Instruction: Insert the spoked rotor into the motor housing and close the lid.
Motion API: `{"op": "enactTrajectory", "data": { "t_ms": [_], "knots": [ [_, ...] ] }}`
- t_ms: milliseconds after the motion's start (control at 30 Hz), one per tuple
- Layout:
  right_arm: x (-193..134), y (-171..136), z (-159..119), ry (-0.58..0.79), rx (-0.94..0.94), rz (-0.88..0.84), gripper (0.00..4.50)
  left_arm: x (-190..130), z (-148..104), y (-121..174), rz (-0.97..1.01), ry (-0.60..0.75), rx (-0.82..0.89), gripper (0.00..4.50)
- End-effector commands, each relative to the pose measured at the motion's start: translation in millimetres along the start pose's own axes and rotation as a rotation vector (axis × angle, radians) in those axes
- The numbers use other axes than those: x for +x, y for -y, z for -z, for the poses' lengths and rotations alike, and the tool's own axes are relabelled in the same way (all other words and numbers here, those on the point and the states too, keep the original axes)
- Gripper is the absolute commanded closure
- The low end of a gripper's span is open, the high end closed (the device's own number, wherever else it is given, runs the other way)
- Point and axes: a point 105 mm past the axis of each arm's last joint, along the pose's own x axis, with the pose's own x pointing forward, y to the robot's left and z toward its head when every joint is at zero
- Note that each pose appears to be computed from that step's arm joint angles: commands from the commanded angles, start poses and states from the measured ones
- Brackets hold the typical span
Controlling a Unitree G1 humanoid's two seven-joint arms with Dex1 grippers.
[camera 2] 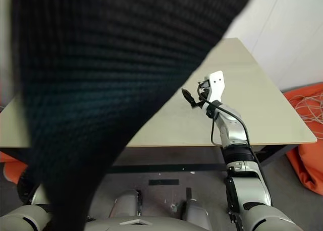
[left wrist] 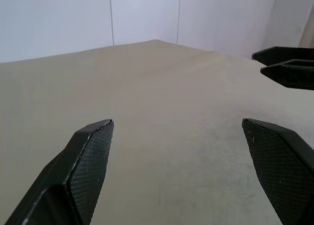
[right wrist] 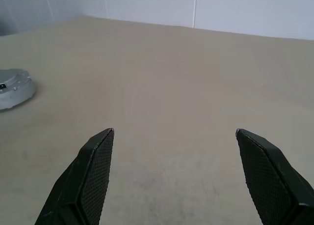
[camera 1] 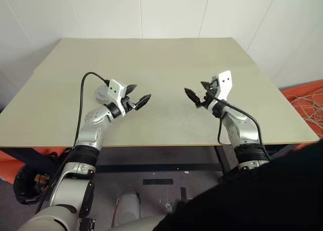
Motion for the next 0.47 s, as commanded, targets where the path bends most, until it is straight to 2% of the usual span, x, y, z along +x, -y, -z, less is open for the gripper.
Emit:
{"op": "enactTrajectory", "data": {
  "t_ms": [33,467],
  "knots": [
    [1.1,5.2,-17.4,0.077,-0.052,0.024,0.0,-0.7,-11.1,-0.4,0.008,0.046,0.041,0.04],
    [2.5,8.1,-20.1,0.129,-0.087,0.058,0.0,-0.4,-15.1,-4.0,-0.014,0.072,0.045,0.04]
  ]
}}
